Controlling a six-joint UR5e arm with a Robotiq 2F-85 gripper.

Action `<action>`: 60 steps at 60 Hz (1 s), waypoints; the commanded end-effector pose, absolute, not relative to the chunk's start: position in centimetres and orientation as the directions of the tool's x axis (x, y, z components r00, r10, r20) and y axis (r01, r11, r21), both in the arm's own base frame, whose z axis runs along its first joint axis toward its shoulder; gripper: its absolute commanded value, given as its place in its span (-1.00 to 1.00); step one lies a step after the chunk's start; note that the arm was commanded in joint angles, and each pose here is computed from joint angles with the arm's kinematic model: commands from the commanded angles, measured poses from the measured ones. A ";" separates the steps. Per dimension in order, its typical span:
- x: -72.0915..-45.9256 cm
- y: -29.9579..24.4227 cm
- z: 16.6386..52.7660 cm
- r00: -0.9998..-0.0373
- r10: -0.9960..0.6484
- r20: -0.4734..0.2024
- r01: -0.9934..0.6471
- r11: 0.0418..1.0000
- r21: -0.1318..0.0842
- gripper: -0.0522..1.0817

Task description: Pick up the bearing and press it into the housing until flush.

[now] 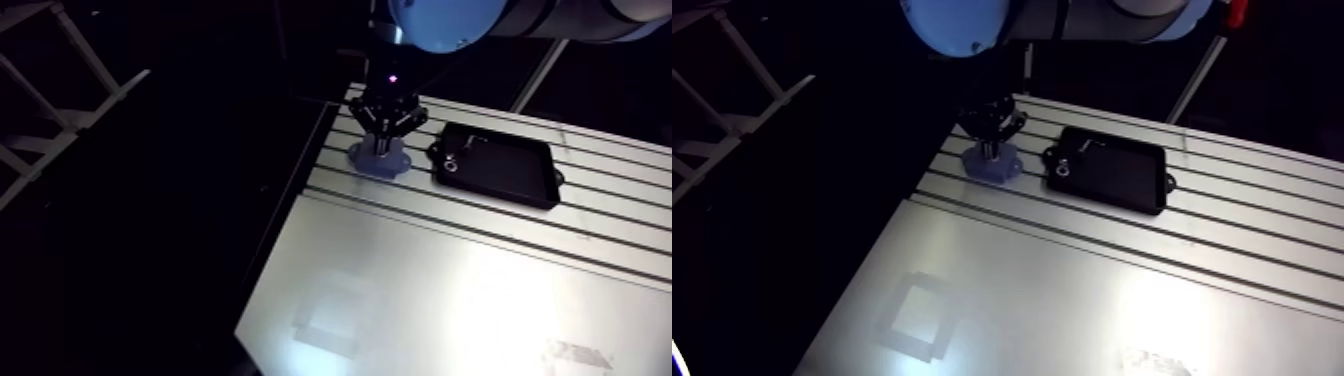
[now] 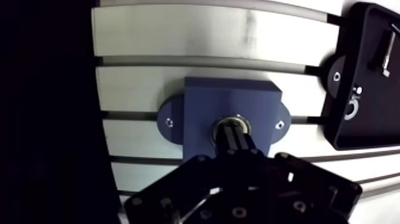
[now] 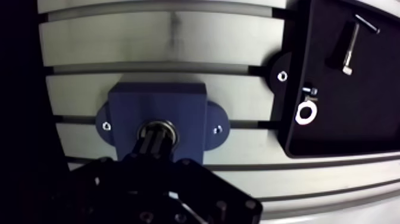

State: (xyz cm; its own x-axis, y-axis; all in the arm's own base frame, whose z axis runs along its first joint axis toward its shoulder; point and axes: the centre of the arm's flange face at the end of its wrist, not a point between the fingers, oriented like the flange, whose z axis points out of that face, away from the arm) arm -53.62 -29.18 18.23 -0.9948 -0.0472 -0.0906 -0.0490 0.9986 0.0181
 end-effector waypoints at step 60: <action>-57.5 -24.4 30.8 -0.986 -0.063 -0.155 -0.063 0.998 -0.006 -0.89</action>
